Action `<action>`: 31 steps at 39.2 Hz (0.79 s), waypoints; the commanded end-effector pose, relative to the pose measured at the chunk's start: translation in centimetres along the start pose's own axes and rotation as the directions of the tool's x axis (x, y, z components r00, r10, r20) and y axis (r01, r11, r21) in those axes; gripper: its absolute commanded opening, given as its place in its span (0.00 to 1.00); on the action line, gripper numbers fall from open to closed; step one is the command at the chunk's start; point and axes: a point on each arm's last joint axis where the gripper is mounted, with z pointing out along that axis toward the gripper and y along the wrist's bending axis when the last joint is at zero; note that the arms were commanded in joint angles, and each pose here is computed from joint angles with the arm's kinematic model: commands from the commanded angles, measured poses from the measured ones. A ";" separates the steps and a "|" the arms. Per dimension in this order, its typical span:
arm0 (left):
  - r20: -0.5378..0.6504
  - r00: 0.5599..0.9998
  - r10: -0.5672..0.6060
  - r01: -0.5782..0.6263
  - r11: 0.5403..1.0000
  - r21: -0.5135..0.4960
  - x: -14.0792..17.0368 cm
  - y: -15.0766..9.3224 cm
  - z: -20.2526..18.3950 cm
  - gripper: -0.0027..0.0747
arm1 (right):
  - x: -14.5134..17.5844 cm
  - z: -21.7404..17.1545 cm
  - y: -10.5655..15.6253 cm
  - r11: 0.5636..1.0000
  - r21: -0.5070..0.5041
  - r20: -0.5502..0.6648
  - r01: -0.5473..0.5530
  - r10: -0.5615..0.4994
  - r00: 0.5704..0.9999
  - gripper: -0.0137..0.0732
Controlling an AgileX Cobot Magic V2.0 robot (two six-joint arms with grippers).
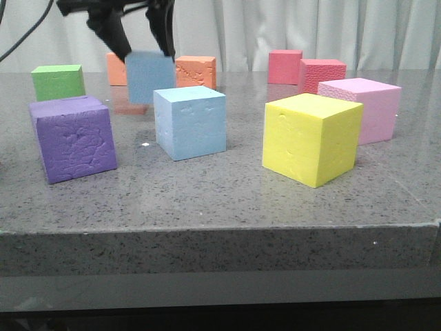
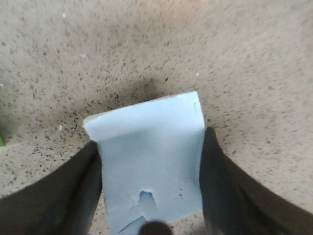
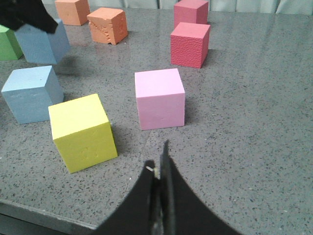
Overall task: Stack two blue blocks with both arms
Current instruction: 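Lift the light blue cube up with the left gripper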
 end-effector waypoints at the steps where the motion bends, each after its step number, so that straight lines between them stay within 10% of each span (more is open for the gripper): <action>1: 0.109 0.994 0.000 -0.005 0.999 0.039 -0.8 -0.7 -5.4 0.41 | -1.5 -0.3 0.2 1.000 -0.017 0.099 0.007 -0.005 0.995 0.08; 31: 0.080 0.987 0.139 -0.151 0.973 0.176 4.8 -4.2 -11.6 0.41 | -1.5 -0.3 0.2 1.000 -0.017 0.102 0.007 -0.005 0.995 0.08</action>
